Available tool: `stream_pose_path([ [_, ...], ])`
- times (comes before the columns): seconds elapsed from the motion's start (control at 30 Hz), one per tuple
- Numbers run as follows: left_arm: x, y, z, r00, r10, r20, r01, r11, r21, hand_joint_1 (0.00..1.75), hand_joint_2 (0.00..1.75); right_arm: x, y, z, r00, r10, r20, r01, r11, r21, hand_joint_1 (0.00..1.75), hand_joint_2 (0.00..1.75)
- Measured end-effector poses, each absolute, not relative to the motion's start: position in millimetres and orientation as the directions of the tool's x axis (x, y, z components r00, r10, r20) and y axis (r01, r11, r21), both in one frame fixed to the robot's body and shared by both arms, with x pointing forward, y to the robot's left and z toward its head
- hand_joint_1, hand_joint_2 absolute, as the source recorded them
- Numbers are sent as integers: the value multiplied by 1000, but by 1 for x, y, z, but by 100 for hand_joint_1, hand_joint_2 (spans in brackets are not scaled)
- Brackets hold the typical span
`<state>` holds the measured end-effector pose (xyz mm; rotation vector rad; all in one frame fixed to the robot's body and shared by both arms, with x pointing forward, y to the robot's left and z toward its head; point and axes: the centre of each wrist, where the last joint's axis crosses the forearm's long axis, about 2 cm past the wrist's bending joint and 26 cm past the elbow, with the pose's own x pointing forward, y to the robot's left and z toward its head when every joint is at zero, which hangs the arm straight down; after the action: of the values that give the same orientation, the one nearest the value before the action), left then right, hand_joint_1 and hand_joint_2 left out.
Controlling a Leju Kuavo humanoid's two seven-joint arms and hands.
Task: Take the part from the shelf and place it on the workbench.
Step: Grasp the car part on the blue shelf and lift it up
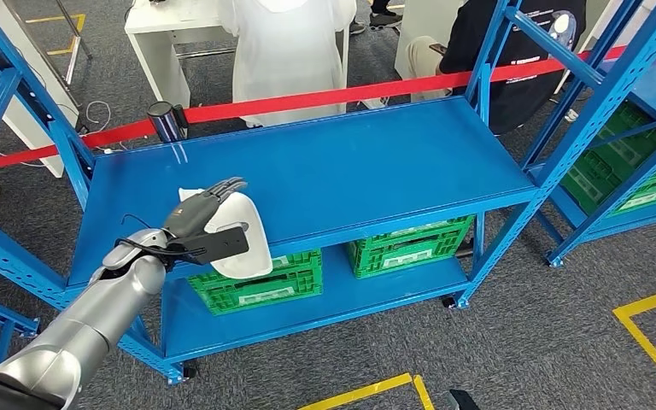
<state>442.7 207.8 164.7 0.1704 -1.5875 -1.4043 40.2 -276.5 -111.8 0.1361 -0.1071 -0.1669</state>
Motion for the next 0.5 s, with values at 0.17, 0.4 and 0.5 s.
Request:
stream_pose_path([
  [0.17, 448, 218, 170, -560, -686, 465, 432, 238, 870, 0, 0, 40, -277, -112, 979, -180, 95, 165, 976, 144, 0, 0],
  [0.4, 449, 241, 165, -628, -725, 283, 389, 23, 921, 0, 0, 40, -279, -112, 979, -177, 98, 162, 976, 142, 0, 0],
  [0.5, 449, 255, 164, -651, -728, 217, 373, -57, 926, 0, 0, 40, -280, -112, 980, -171, 98, 157, 978, 140, 0, 0],
])
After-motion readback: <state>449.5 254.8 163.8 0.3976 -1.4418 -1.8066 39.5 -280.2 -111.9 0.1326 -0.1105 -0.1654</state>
